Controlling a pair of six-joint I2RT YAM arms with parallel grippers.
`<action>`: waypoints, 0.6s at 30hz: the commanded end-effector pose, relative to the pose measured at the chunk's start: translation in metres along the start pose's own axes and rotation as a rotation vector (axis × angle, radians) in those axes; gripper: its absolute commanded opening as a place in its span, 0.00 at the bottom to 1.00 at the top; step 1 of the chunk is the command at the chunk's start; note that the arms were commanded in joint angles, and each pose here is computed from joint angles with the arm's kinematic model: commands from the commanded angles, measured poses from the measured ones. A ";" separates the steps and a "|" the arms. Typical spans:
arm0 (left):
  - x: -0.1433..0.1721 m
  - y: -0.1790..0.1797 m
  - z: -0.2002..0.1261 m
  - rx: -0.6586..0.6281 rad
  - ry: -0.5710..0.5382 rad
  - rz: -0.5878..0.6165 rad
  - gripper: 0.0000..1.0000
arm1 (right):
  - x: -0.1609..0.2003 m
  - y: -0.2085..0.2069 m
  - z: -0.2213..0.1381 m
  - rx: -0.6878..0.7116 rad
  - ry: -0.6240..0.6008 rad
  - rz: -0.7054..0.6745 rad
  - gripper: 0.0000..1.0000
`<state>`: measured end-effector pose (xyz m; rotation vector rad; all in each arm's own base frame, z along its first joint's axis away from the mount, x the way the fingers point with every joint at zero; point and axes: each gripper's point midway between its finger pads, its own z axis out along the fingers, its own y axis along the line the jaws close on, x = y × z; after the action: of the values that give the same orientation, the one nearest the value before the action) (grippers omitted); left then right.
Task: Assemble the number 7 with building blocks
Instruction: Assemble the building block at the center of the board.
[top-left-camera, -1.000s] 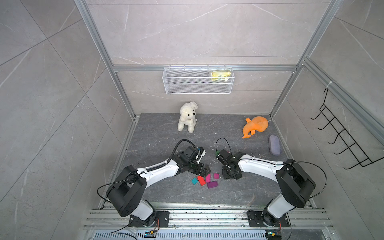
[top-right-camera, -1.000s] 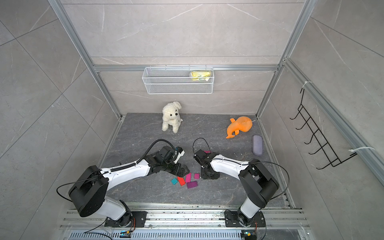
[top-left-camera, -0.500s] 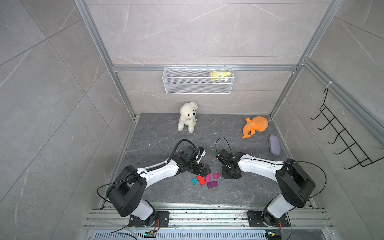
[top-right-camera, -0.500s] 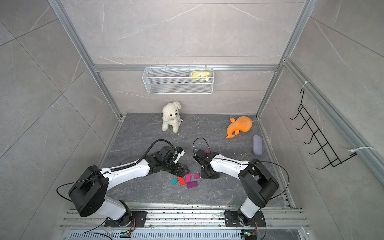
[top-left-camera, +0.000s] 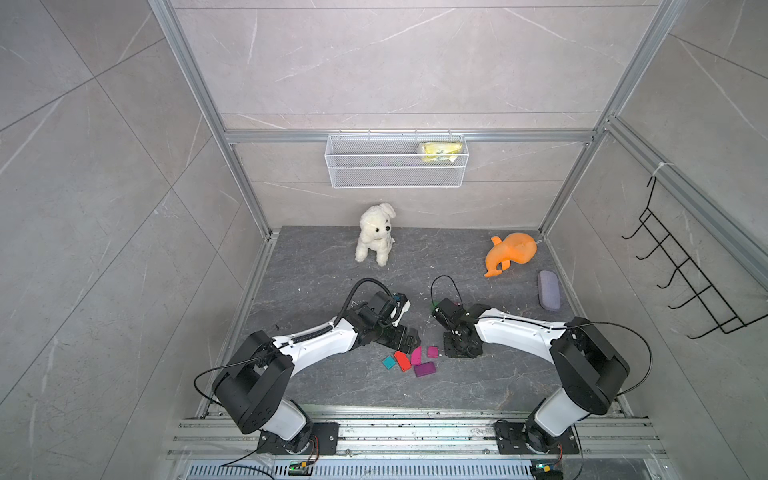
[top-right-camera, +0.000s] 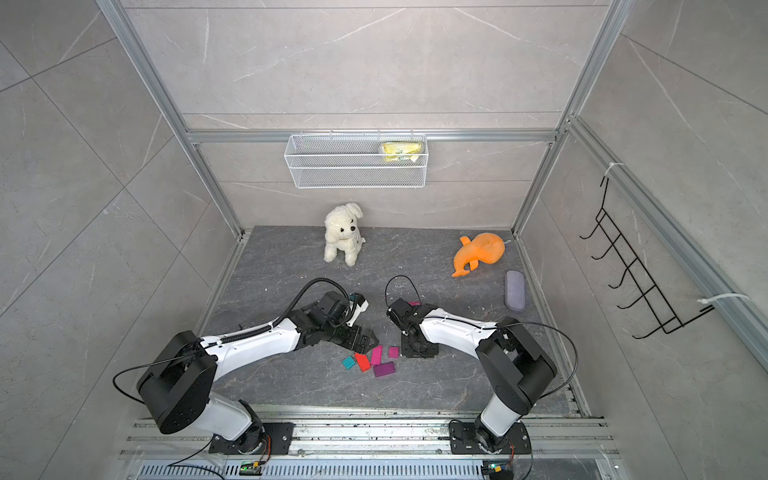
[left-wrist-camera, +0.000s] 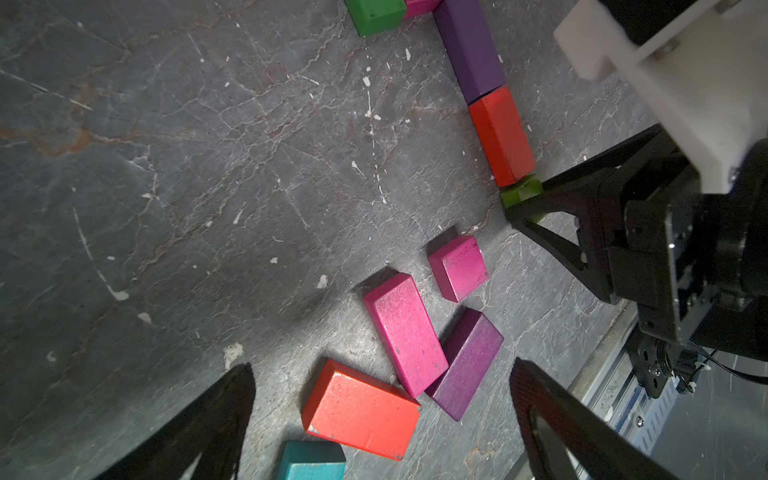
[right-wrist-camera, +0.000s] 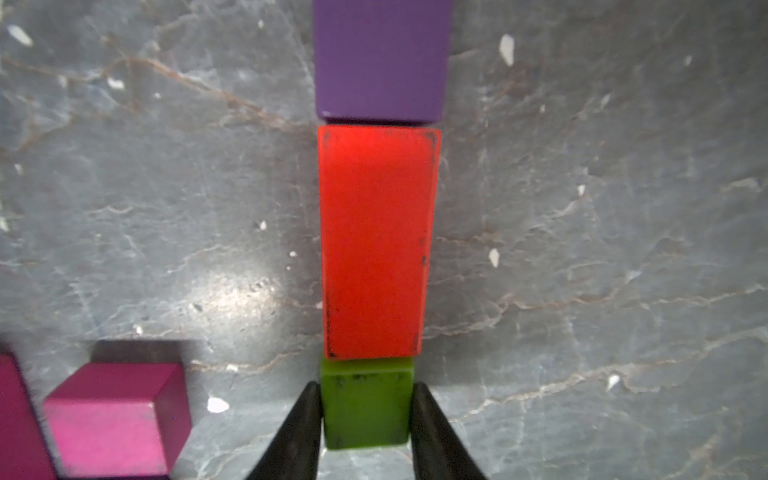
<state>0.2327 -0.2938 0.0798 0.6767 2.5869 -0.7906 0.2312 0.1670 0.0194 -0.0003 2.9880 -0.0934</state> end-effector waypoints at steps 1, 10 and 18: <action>-0.005 -0.003 -0.002 0.019 -0.007 0.005 1.00 | -0.002 -0.002 -0.001 0.032 0.001 0.009 0.38; -0.004 -0.003 -0.002 0.019 -0.005 0.004 1.00 | -0.002 -0.003 0.000 0.043 0.004 0.012 0.38; -0.003 -0.001 -0.001 0.013 0.000 0.000 1.00 | -0.003 -0.004 0.001 0.045 0.006 0.023 0.38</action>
<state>0.2332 -0.2933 0.0796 0.6742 2.5880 -0.7897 0.2307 0.1650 0.0170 0.0084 2.9951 -0.1180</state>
